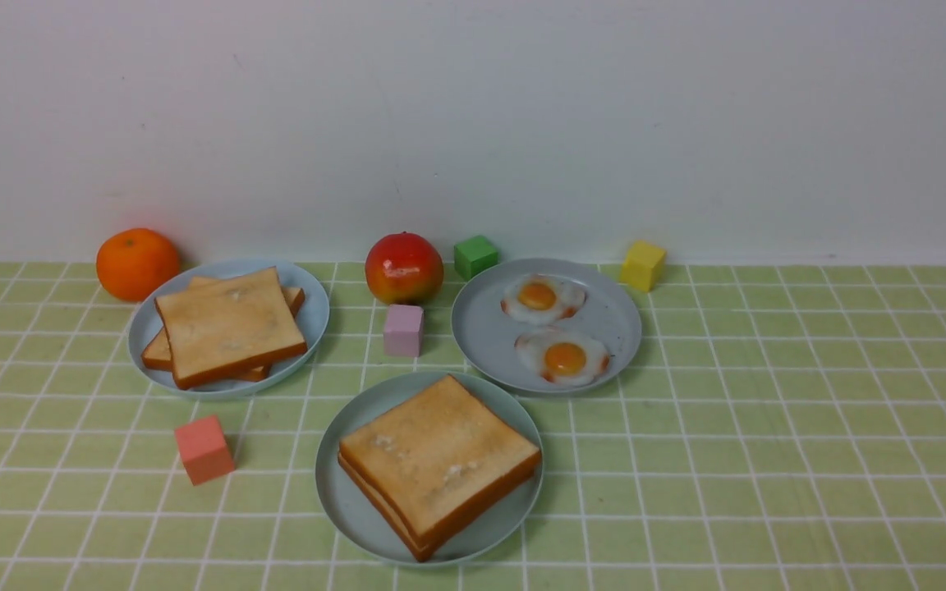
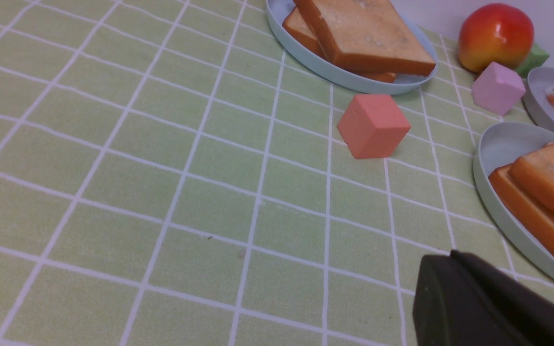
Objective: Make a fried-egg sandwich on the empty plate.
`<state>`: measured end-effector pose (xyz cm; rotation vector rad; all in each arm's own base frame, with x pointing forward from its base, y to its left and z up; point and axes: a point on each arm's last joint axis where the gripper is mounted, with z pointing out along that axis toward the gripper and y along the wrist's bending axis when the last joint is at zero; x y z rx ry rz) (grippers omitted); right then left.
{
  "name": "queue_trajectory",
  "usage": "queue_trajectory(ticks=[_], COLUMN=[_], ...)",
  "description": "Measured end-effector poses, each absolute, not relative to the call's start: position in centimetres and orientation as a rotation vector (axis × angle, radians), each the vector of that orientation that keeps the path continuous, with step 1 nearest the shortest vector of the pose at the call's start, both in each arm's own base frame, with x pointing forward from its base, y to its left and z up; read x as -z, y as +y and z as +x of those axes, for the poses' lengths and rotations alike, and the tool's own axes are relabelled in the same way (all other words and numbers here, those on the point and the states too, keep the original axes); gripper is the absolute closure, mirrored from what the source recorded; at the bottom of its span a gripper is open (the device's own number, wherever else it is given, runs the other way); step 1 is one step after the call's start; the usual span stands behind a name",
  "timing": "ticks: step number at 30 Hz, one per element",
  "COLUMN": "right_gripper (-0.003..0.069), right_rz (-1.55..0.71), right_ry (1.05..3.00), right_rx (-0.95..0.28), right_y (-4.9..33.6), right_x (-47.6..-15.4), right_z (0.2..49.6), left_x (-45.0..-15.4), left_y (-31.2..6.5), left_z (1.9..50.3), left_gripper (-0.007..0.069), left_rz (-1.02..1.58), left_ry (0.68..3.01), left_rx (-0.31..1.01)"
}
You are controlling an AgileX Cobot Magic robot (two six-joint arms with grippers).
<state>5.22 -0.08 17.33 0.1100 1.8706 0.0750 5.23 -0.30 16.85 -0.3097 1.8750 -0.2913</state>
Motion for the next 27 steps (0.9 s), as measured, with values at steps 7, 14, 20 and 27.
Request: queue_trajectory(ticks=[7,14,20,27], right_gripper=[0.0628,0.0623,0.0615,0.0608], right_rz=[0.11,0.11,0.11,0.11], right_ry=[1.871,1.871,1.871,1.871], right_rx=[-0.075,-0.075,-0.075,-0.075], right_y=[-0.08,-0.08,-0.08,-0.08], right_x=[-17.33,-17.33,-17.33,-17.33], right_z=[5.22,5.22,5.22,5.22], left_x=[-16.85,-16.85,-16.85,-16.85], left_y=[-0.3,-0.3,-0.3,-0.3], left_z=[5.23,5.23,5.23,5.23], left_gripper=[0.0638,0.0638,0.0635,0.0629], left_rz=[-0.31,-0.31,-0.31,-0.31], left_ry=[1.875,1.875,1.875,1.875], left_rx=[0.291,0.291,0.291,0.291])
